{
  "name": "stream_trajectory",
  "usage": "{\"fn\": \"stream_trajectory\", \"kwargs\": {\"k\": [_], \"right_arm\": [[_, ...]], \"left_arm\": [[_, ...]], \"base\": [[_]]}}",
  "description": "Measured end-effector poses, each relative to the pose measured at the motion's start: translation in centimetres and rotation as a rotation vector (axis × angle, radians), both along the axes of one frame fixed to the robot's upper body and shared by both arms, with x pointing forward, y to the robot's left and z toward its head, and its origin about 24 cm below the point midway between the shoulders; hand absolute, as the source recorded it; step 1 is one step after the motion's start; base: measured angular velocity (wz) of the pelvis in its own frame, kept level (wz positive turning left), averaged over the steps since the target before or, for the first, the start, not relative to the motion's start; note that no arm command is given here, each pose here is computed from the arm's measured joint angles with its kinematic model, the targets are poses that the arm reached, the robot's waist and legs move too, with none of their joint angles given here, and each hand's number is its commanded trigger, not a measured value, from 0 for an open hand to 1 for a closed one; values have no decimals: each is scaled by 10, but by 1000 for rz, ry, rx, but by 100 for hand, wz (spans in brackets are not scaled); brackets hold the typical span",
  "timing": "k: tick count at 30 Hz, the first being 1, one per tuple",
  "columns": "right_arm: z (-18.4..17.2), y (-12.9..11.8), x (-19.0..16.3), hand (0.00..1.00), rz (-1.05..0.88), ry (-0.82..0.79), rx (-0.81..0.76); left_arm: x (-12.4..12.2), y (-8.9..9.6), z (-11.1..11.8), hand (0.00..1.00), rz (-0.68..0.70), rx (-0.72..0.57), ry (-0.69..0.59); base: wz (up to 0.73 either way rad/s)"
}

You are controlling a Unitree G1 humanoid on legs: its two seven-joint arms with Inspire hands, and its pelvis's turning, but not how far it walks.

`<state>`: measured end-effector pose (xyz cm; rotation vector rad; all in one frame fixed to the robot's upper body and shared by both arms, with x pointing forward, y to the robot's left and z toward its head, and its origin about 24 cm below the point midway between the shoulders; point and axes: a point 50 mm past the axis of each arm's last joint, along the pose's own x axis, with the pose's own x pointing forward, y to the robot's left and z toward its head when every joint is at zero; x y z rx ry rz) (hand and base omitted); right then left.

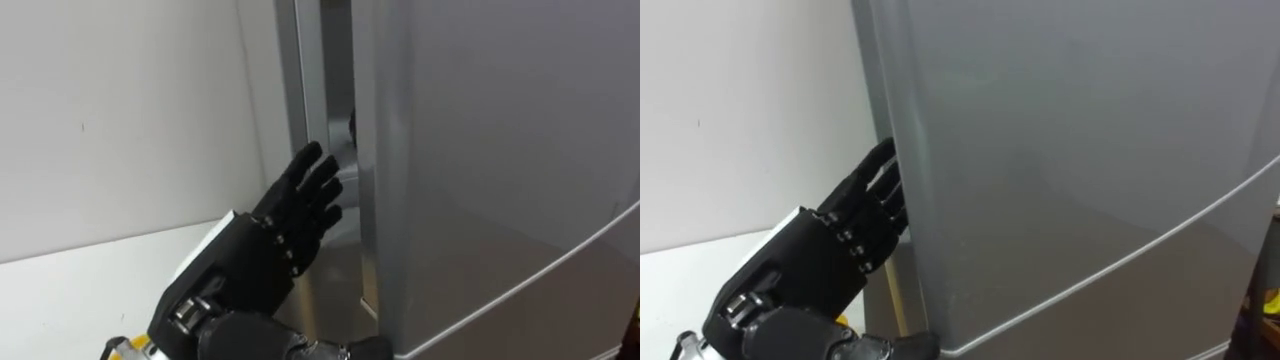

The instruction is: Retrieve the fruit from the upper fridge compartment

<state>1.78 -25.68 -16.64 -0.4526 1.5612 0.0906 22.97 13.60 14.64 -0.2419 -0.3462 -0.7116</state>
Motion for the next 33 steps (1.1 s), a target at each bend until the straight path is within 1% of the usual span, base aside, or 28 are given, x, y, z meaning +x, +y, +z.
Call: {"fn": "stream_trajectory", "kwargs": {"k": [5,10,16,26,33], "right_arm": [[0,0,0,0,3,1,-3],[0,0,0,0,3,-1,-4],[0,0,0,0,0,-3,-4],[0,0,1,0,1,-12,-8],[1,-3,3,0,4,-31,-32]], "left_arm": [[1,-2,3,0,-19,3,-17],[0,-12,4,0,-85,11,-29],[-1,-20,4,0,-128,14,-34],[-2,-22,4,0,-151,19,-39],[-5,-32,1,0,-197,24,-23]], "base": [[0],[-2],[-6],[-7],[-1]]}}
